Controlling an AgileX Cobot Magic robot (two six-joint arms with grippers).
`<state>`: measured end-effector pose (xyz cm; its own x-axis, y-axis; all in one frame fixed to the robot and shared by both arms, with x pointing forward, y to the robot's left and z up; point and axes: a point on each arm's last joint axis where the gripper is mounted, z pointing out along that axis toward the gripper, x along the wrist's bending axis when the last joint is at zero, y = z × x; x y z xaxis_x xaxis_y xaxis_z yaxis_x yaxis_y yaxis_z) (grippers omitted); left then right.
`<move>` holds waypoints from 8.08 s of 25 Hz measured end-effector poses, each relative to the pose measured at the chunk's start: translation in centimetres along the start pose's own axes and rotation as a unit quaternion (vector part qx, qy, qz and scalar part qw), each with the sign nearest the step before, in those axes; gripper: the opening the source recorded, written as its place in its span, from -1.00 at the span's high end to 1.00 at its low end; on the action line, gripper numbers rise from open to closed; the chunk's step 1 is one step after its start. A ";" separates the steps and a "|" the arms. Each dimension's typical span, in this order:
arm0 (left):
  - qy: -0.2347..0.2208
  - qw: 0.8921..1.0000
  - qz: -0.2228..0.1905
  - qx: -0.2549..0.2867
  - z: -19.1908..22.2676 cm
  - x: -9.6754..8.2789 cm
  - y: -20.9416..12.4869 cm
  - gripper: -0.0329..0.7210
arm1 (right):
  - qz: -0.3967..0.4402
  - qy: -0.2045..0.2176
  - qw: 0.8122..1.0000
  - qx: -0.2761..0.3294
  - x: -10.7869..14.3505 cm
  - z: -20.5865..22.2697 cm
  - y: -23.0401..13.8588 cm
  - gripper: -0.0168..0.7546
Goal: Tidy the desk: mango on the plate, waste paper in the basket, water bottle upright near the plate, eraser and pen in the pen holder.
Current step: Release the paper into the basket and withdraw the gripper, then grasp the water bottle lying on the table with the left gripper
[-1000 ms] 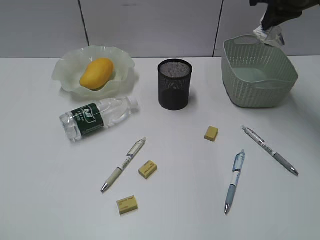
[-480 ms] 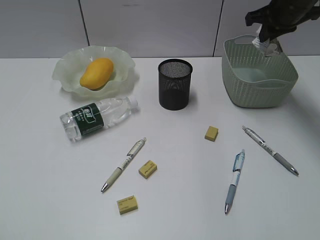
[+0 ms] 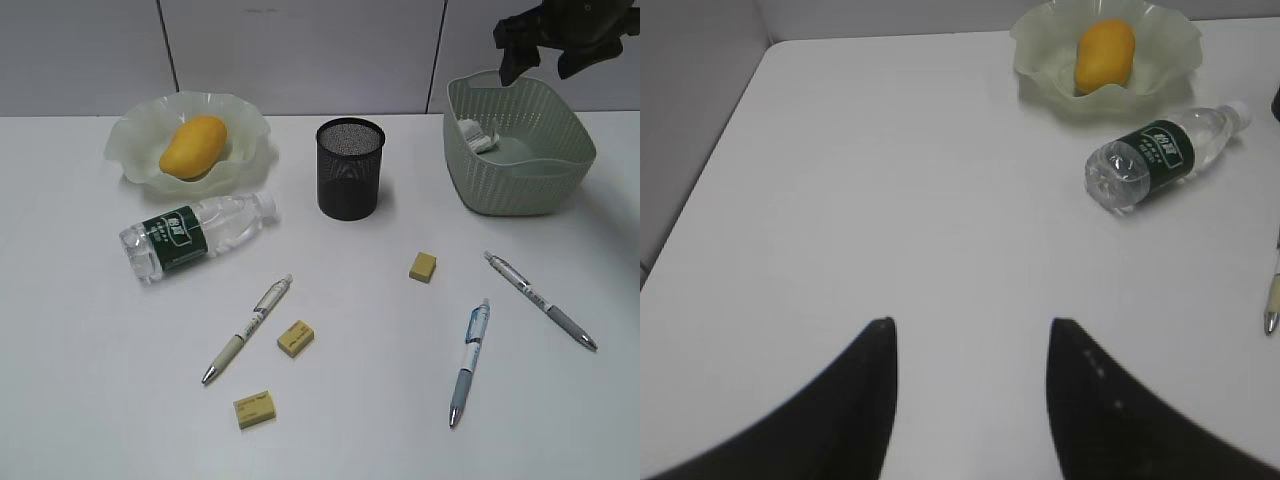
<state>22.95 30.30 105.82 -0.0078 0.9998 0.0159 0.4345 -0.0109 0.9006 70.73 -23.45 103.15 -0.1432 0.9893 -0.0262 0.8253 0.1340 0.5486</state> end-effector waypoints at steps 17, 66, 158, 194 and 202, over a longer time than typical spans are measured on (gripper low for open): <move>0.000 1.000 0.000 0.000 0.0 0.0 0.0 -0.07 | 0.024 0.011 0.997 0.075 -0.1 -12.2 -2.3 -0.20; -0.003 1.000 -0.002 0.000 0.0 -0.1 0.0 -0.07 | 0.010 0.016 0.962 -0.273 0.5 -28.3 -38.7 -0.12; -0.176 0.883 0.209 0.382 21.4 -5.6 14.1 -0.66 | 0.038 -0.014 0.962 -0.270 0.7 -28.2 -38.7 -0.07; -0.293 0.752 0.411 0.423 45.0 -18.6 6.7 -0.64 | 0.038 -0.014 0.962 -0.270 0.7 -28.2 -38.7 -0.07; -0.298 0.749 0.404 0.433 46.2 -18.6 5.0 -0.64 | 0.038 -0.014 0.962 -0.270 0.7 -28.2 -38.7 -0.07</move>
<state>66.87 12.33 90.00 0.8634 0.5039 -0.0248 0.5042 -0.8599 0.0793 23.30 -29.56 105.43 -0.0718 0.9973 0.0128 0.4274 0.0192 0.9038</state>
